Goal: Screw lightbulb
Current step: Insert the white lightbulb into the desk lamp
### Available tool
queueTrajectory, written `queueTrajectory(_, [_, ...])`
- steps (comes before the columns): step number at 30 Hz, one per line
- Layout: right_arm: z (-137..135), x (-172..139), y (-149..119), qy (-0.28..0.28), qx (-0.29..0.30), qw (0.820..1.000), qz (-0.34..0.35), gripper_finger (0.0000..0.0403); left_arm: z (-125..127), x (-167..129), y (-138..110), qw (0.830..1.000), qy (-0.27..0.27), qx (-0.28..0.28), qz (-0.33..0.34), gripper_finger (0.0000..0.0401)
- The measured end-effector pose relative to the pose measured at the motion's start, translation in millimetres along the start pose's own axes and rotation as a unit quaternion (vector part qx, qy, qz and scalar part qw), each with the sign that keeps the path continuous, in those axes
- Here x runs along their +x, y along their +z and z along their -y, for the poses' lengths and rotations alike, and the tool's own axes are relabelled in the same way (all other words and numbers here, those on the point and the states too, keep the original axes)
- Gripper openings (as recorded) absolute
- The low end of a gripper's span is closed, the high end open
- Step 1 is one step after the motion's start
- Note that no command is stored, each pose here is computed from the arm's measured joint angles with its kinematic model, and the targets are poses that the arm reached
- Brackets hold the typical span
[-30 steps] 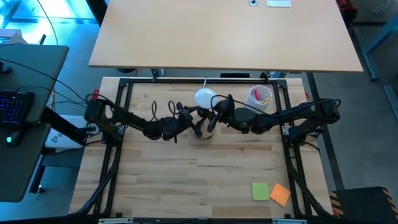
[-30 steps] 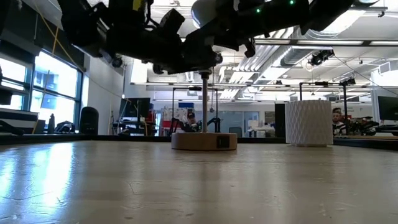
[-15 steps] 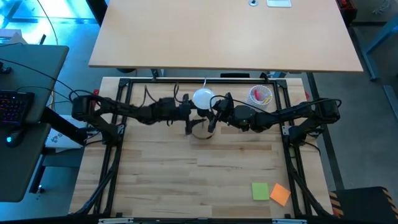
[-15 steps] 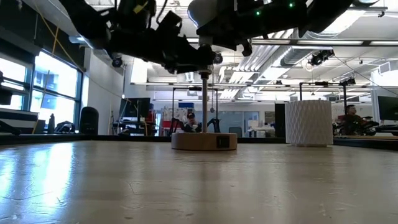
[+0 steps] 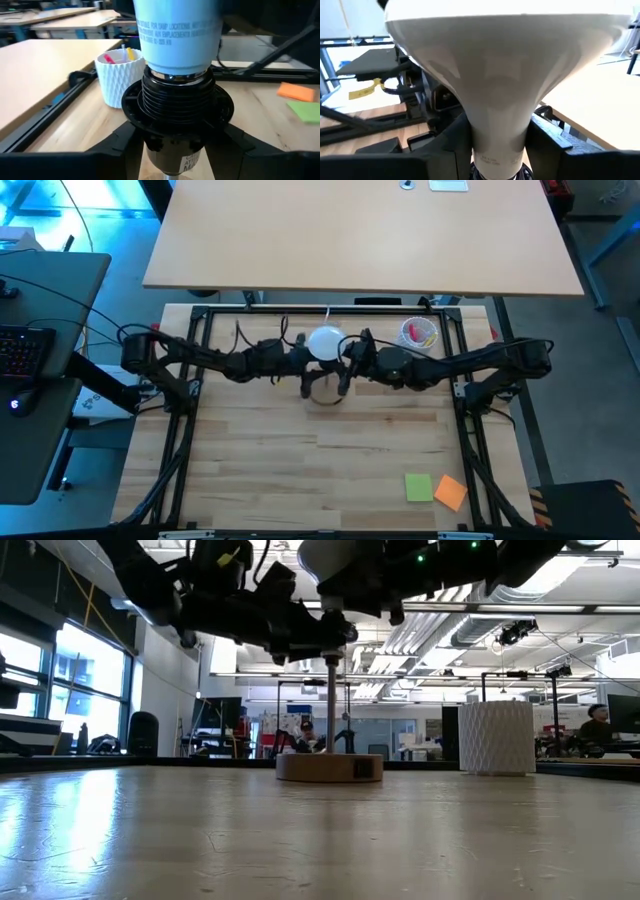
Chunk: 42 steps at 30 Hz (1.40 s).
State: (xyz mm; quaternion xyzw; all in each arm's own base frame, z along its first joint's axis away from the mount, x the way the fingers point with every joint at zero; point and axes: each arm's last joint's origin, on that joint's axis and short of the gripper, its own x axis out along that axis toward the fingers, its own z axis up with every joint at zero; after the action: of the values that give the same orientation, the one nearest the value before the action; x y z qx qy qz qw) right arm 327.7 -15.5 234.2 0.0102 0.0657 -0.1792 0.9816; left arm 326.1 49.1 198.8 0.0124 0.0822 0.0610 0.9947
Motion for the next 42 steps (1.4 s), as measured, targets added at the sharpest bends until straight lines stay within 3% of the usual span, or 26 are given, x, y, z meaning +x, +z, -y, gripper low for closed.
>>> queueTrajectory(9, [3,-7,7,0.012,0.013,1.0,-0.013,0.0137,41,-3,3,0.987,0.157,-0.026,0.02,0.0159])
queueTrajectory(19, [-6,-10,11,-0.044,0.025,0.998,-0.038,0.0137,51,16,-12,0.974,0.212,-0.049,0.06,0.0159])
queueTrajectory(23, [-11,-8,22,-0.052,-0.001,0.997,-0.059,0.0137,52,16,-10,0.974,0.212,-0.049,0.058,0.0163])
queueTrajectory(32, [-5,-1,38,-0.006,-0.023,0.996,-0.085,0.0137,53,6,1,0.988,0.156,-0.02,0.014,0.0271])
queueTrajectory(37, [1,1,38,0.015,-0.02,0.996,-0.087,0.0137,51,-10,14,0.988,0.147,0.023,-0.033,0.0281])
queueTrajectory(42, [5,3,38,0.031,-0.027,0.995,-0.089,0.0136,38,-16,20,0.991,0.103,0.061,-0.056,0.0282])
